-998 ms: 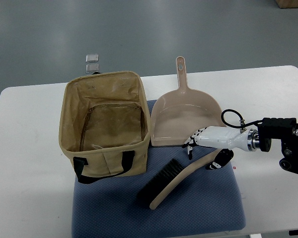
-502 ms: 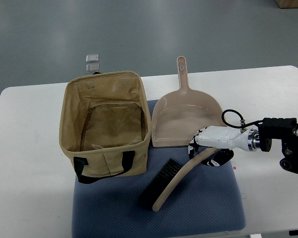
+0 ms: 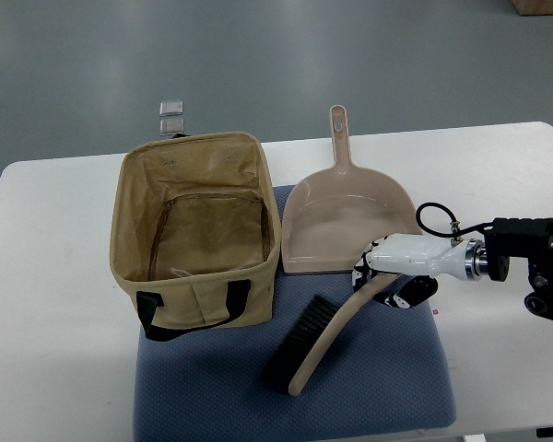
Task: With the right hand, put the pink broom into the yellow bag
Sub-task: 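Close the right hand fingers around the brush handle, then lift the brush with the right hand and carry it over the tan bag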
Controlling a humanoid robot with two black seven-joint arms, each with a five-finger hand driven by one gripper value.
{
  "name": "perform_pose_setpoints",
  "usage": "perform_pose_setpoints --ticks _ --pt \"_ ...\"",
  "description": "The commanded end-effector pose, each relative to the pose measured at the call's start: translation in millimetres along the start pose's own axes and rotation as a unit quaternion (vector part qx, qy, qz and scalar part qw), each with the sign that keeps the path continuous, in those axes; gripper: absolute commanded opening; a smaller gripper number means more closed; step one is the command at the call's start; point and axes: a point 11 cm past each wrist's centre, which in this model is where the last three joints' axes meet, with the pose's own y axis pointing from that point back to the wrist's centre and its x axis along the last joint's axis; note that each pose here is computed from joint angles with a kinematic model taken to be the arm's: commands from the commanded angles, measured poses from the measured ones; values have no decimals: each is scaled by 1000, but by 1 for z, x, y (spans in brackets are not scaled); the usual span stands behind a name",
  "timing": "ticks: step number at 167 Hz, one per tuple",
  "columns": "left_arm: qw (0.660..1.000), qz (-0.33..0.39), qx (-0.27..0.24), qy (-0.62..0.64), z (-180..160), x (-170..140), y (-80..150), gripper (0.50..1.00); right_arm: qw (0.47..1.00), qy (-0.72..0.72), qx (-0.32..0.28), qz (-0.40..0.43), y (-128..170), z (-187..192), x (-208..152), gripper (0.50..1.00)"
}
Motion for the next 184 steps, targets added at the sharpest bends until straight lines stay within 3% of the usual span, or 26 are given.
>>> perform_pose_setpoints --ticks 1,68,118,184 --pt "1000 0 -1 0 1 0 0 1000 1000 -1 -5 6 9 6 3 500" --pt "1000 0 0 0 0 0 0 1000 996 -21 -39 77 59 34 46 500" --pt "1000 0 0 0 0 0 0 1000 994 -36 -47 91 72 40 52 500" --pt "1000 0 0 0 0 0 0 1000 973 -52 -92 207 145 60 133 500"
